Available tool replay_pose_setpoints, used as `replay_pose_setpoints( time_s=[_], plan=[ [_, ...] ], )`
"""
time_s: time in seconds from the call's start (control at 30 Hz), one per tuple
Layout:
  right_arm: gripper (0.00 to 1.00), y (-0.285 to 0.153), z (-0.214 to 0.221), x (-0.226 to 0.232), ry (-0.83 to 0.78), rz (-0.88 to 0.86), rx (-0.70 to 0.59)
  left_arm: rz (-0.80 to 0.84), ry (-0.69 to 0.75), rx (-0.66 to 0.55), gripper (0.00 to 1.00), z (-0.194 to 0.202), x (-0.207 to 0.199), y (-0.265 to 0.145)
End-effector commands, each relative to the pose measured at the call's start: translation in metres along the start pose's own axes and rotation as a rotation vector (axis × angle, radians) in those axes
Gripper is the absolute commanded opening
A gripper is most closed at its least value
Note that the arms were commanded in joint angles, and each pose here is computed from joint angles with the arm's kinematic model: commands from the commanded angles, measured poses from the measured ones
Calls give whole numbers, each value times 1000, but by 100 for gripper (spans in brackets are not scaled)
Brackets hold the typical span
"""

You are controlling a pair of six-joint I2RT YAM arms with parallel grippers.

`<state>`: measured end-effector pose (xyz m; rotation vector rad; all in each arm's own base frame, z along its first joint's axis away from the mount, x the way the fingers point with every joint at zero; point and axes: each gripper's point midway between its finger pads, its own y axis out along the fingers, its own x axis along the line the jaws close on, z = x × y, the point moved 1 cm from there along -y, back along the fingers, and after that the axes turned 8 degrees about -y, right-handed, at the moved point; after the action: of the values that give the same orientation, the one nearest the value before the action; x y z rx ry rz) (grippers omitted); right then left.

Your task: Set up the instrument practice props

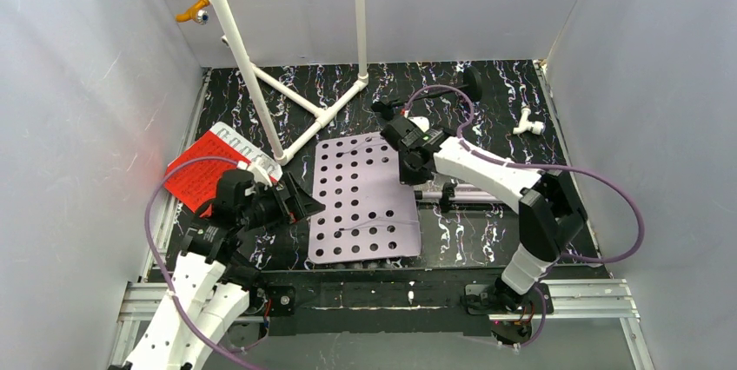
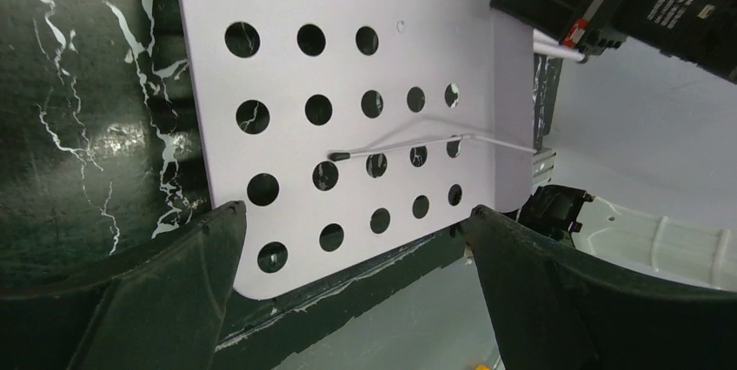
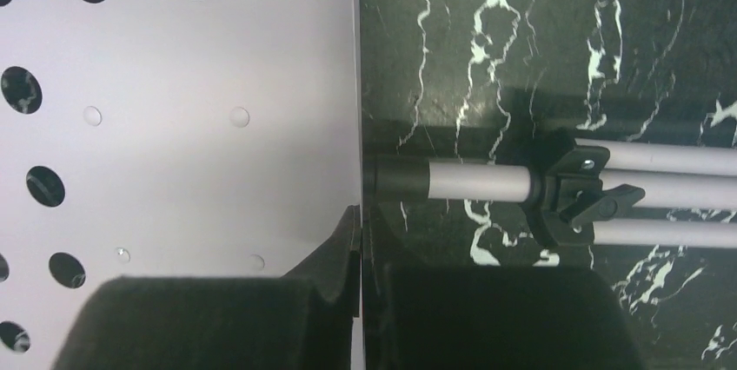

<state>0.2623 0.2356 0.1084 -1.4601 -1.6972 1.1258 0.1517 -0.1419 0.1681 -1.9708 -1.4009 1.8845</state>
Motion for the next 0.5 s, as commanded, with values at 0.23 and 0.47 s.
replay_pose_setpoints(
  time_s=[0.23,0.47],
  plan=[
    [1,-166,-82,-45,530,-555,-431,101,178,-321,100,-37,-52,-78],
    [1,-236,-130,-35,707,-867,-484,227,182,-433,100,-43,-68,-92]
  ],
)
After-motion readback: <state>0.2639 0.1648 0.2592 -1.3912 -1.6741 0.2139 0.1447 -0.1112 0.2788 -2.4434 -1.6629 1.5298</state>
